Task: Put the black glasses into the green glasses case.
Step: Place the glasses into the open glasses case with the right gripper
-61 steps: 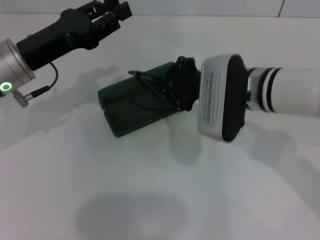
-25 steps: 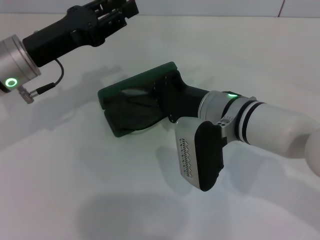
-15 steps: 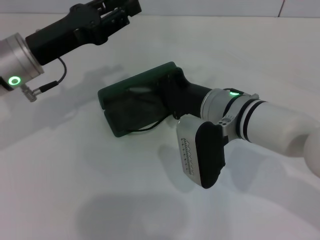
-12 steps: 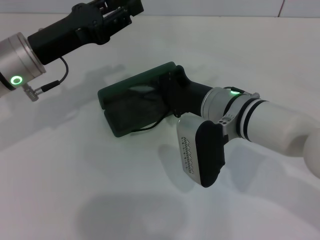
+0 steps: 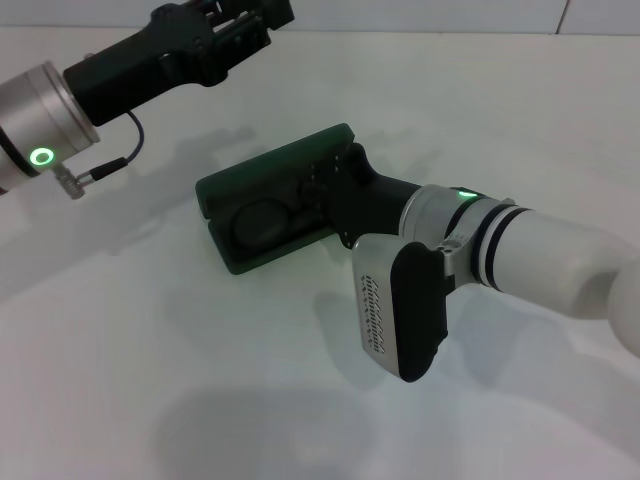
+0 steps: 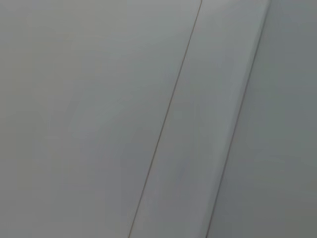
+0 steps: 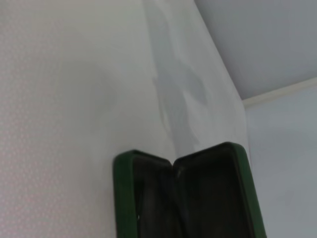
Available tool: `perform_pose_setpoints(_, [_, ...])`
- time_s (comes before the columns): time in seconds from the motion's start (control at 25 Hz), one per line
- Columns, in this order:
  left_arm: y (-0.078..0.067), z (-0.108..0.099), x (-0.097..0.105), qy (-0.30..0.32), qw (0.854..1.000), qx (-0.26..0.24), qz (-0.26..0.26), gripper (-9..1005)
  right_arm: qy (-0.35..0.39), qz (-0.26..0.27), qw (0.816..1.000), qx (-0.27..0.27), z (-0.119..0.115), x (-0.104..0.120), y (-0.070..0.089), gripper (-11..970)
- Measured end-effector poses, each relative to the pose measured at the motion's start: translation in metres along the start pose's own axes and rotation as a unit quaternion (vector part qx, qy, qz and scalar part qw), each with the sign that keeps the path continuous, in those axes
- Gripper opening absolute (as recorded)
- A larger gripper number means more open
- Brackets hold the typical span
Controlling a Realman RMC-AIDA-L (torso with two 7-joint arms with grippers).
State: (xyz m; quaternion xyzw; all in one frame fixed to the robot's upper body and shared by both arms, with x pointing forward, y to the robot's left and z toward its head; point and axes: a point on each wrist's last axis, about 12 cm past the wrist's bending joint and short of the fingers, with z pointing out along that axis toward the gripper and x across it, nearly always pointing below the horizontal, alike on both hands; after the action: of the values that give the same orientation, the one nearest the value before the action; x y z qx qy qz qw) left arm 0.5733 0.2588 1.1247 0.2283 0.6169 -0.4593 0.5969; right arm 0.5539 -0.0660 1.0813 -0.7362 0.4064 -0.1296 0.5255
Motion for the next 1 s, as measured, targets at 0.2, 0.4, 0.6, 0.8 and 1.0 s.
perform_pose_setpoints(0.2, [-0.001,0.004,0.002,0.000,1.000,0.004,-0.001,471,-0.001,0.014,1.000,0.000,0.001,0.000,-0.002,198])
perform_pose_setpoints(0.4, [-0.001,0.001,0.003,0.000,1.000,0.001,-0.003,471,-0.009,0.046,0.999,0.000,-0.002,-0.003,-0.004,210])
perform_pose_setpoints(0.6, [0.007,0.002,0.005,0.010,1.000,-0.030,-0.002,470,-0.036,0.111,0.992,-0.037,-0.011,0.005,-0.014,233])
perform_pose_setpoints(0.8, [0.028,0.006,0.012,0.055,0.991,-0.118,-0.028,470,-0.105,0.233,0.962,-0.094,-0.038,0.038,-0.040,249])
perform_pose_setpoints(1.0, [0.039,0.013,0.021,0.127,0.979,-0.154,-0.034,470,-0.188,0.387,0.900,-0.074,-0.089,0.098,-0.061,254])
